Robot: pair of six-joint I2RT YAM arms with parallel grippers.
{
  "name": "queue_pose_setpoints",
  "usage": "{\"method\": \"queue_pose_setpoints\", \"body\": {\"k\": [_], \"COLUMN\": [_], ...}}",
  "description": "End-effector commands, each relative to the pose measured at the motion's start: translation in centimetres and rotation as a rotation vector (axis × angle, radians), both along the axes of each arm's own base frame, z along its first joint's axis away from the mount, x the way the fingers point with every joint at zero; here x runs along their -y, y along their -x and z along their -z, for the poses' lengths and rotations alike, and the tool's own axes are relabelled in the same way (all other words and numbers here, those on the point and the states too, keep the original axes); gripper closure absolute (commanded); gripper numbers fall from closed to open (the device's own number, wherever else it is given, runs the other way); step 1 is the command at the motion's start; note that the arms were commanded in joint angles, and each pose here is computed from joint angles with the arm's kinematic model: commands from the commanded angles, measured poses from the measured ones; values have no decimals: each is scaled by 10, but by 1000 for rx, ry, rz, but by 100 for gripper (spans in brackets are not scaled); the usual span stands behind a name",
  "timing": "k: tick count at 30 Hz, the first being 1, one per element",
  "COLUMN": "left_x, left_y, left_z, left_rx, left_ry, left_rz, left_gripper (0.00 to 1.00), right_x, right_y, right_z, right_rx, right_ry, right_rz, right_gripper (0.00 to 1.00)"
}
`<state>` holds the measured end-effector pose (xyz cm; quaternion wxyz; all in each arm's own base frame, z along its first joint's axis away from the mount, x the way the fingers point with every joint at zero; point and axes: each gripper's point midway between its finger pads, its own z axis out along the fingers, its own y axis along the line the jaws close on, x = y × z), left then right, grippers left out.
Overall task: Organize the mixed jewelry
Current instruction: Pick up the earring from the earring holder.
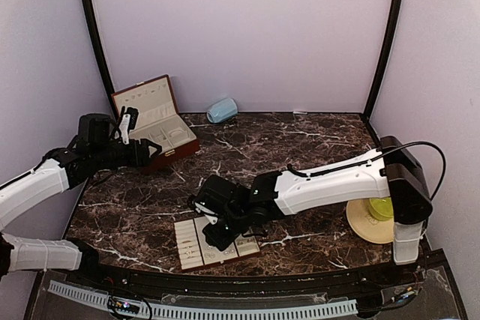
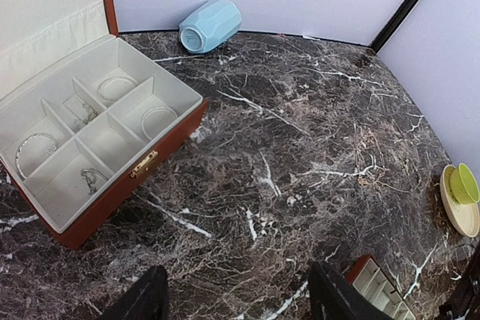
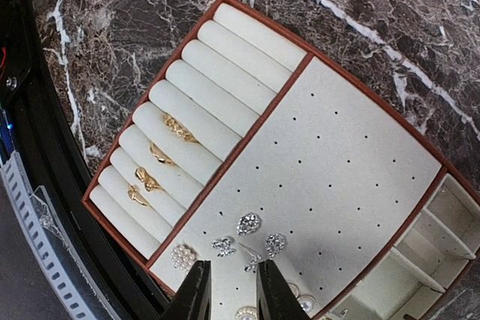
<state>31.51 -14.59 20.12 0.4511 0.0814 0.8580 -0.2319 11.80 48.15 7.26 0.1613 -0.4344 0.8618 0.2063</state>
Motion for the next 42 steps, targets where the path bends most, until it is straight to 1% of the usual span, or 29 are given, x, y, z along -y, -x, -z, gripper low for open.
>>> {"method": "queue_pose_setpoints", "body": {"k": [1, 8, 14, 19, 28, 31, 35, 39, 41, 42], "left_x": [-5, -4, -5, -5, -4, -4, -4, -2, 5, 14], "left_y": [4, 6, 7, 7, 7, 7, 7, 8, 11, 14], "left_z": [0, -3, -4, -5, -4, -4, -4, -3, -4, -9], "left_rx": [11, 17, 24, 26, 24, 23, 24, 23, 36, 52], "left_ry": [-17, -10, -9, -7, -6, -5, -5, 2, 21, 46], "left_rz": [-5, 0, -2, 0, 4, 5, 5, 18, 62, 113], "left_gripper": [34, 33, 33, 33, 33, 33, 33, 33, 34, 35], "right_x": [-3, 1, 1, -4, 1, 1, 0, 1, 1, 1], "right_y": [2, -1, 1, 3, 4, 3, 2, -4, -7, -9], "right_z": [7, 14, 18, 20, 27, 28, 27, 18, 10, 5], "right_rx": [26, 58, 58, 56, 65, 70, 73, 100, 117, 124], "right_ry": [54, 113, 131, 130, 170, 173, 172, 158, 138, 125], "right_rz": [12, 44, 41, 27, 29, 33, 39, 63, 73, 78], "right_gripper": [77, 79, 84, 85, 86, 89, 100, 100, 100, 100]}}
